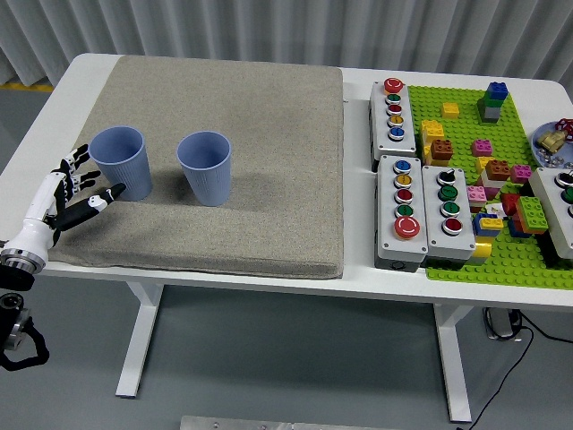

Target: Pick cup pour cup place

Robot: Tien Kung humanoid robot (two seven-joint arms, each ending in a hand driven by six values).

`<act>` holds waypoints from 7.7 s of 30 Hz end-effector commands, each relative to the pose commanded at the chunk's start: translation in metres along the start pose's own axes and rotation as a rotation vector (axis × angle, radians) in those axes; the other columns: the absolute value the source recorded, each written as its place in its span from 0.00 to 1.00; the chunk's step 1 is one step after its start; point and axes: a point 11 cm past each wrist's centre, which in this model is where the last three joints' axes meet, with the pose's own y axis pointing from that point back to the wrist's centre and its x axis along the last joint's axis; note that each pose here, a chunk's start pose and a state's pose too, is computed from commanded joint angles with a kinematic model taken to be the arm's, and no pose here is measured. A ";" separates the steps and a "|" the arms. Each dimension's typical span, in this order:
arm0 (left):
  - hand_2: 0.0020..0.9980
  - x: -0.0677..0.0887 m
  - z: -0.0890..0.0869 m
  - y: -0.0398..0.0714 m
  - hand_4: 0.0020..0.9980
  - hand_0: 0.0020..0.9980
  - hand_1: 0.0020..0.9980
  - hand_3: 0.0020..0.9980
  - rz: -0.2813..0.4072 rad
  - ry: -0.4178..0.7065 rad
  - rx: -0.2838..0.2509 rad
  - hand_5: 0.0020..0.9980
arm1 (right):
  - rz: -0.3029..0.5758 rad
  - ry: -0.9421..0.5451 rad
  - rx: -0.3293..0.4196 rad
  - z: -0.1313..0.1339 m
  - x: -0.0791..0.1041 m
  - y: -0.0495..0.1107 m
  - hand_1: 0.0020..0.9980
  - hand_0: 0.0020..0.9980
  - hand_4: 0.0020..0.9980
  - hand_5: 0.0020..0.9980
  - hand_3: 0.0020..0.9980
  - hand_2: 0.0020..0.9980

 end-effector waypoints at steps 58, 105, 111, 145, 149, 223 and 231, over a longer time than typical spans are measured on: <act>1.00 -0.024 0.001 -0.030 0.97 0.86 0.87 1.00 -0.014 0.019 0.007 0.44 | -0.015 -0.006 0.017 -0.008 -0.006 0.000 0.70 0.74 0.14 0.22 0.60 0.74; 0.96 -0.029 0.008 -0.038 0.83 0.77 0.78 0.97 0.009 -0.003 0.002 0.34 | -0.015 -0.003 0.018 -0.008 -0.006 0.001 0.70 0.74 0.14 0.22 0.60 0.74; 0.93 -0.028 0.008 -0.038 0.81 0.75 0.74 0.96 0.015 -0.003 0.006 0.35 | -0.016 -0.003 0.018 -0.008 -0.006 0.001 0.70 0.74 0.14 0.22 0.60 0.74; 0.85 -0.030 0.012 -0.037 0.77 0.66 0.69 0.92 0.025 -0.002 -0.017 0.34 | -0.016 0.002 0.014 -0.007 -0.005 0.001 0.70 0.74 0.14 0.21 0.60 0.74; 0.83 -0.029 0.013 -0.038 0.75 0.66 0.69 0.89 0.028 -0.002 -0.020 0.34 | -0.016 0.003 0.014 -0.008 -0.005 0.001 0.70 0.74 0.14 0.22 0.60 0.74; 0.69 -0.012 0.108 -0.038 0.70 0.60 0.56 0.76 0.004 -0.532 -0.260 0.35 | -0.001 0.004 0.027 -0.012 0.001 0.003 0.70 0.74 0.14 0.21 0.60 0.74; 0.69 -0.018 0.123 -0.040 0.70 0.60 0.56 0.76 -0.011 -0.723 -0.293 0.34 | 0.000 0.003 0.029 -0.013 0.001 0.003 0.70 0.74 0.14 0.21 0.60 0.74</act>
